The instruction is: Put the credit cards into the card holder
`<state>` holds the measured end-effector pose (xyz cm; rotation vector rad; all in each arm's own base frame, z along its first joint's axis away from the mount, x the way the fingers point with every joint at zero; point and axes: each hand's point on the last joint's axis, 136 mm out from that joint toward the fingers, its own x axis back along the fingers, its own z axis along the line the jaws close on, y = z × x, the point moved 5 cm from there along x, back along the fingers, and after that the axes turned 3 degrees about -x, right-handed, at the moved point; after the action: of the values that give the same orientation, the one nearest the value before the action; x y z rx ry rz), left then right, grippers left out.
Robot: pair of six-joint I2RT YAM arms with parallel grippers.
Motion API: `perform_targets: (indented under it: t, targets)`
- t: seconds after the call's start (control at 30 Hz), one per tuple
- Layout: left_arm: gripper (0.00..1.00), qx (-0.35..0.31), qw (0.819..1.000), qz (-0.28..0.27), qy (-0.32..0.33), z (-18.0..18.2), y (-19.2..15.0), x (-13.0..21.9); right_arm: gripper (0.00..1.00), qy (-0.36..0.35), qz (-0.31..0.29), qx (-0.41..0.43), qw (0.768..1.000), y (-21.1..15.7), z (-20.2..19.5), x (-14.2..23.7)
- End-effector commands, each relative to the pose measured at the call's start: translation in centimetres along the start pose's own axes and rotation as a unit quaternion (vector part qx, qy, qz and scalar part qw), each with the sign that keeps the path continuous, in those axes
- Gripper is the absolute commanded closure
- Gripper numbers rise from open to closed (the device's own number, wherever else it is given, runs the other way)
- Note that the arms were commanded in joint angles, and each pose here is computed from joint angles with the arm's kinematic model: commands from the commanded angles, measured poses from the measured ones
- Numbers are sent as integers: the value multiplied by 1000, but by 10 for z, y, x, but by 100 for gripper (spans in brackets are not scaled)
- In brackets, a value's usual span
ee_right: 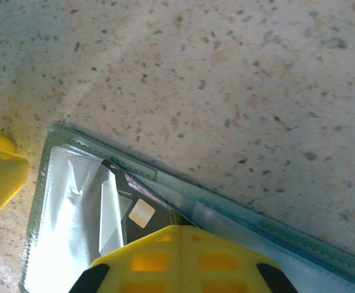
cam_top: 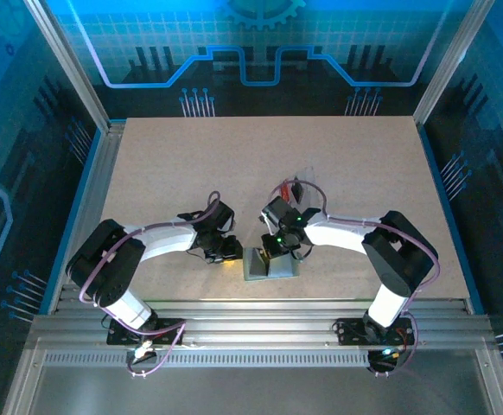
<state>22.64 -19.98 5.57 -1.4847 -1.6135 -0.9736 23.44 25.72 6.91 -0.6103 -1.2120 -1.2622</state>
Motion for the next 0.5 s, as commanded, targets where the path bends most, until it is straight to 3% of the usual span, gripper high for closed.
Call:
perform_targets:
  t: [0.0, 0.47]
  targets:
    - [74, -30, 1000, 0, -9, -4, 3, -21, 98, 20, 14, 20, 999, -4, 13, -7]
    - [75, -25, 1000, 4, -11, -8, 3, -31, 98, 69, 12, 23, 997, -6, 26, -10]
